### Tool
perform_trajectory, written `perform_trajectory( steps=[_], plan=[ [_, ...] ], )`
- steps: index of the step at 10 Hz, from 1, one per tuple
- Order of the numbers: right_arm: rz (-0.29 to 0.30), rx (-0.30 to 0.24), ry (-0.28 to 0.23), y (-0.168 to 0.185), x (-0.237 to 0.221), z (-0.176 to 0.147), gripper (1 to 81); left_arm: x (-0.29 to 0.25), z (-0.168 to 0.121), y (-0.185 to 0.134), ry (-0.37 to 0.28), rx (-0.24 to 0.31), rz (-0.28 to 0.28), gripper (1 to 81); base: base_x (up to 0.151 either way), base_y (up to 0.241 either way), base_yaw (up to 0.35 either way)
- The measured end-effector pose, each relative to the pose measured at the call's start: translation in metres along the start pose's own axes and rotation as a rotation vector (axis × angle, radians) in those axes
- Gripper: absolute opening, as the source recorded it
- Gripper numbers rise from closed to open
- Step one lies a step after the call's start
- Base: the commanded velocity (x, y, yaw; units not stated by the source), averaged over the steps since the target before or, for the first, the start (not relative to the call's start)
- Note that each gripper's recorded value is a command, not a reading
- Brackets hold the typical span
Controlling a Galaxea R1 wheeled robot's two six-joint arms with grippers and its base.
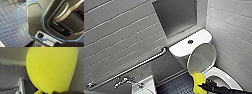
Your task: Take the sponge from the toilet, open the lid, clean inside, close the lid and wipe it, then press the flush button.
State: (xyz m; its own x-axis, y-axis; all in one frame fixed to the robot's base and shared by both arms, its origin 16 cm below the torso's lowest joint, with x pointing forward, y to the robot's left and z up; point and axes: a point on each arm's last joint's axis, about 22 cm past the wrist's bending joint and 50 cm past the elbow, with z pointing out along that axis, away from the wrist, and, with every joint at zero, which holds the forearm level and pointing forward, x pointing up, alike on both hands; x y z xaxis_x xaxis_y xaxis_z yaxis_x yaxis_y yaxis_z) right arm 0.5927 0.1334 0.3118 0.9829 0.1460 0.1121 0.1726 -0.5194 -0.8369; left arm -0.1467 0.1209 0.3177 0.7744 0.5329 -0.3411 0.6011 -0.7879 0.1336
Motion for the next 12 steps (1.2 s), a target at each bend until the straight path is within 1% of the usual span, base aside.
perform_trajectory(
  steps=[1, 4, 5, 7, 9, 12],
  plan=[
    [0.016, -0.006, 0.018, 0.004, -0.002, -0.003, 1.0, 0.000, 0.000, 0.001, 0.000, -0.001, 0.000, 81.1, 0.000, 0.000, 0.000],
    [0.042, -0.027, 0.038, 0.020, -0.014, -0.019, 1.0, 0.000, 0.000, 0.001, 0.000, -0.002, 0.000, 81.1, 0.000, 0.000, 0.000],
    [0.050, -0.026, 0.041, 0.022, -0.019, -0.029, 1.0, 0.000, 0.000, 0.001, 0.000, -0.003, 0.000, 81.1, 0.000, 0.000, 0.000],
    [0.074, -0.053, 0.057, 0.040, -0.030, -0.053, 1.0, 0.000, 0.000, 0.002, 0.000, -0.004, 0.000, 81.1, 0.000, 0.000, 0.000],
    [0.106, -0.077, 0.056, 0.054, -0.058, -0.075, 1.0, 0.000, 0.001, 0.004, 0.001, -0.006, 0.000, 81.1, 0.000, 0.000, 0.000],
    [0.143, -0.114, 0.078, 0.069, -0.093, -0.098, 1.0, 0.001, 0.001, 0.004, 0.003, -0.007, 0.000, 81.1, 0.000, 0.000, 0.000]
  ],
)
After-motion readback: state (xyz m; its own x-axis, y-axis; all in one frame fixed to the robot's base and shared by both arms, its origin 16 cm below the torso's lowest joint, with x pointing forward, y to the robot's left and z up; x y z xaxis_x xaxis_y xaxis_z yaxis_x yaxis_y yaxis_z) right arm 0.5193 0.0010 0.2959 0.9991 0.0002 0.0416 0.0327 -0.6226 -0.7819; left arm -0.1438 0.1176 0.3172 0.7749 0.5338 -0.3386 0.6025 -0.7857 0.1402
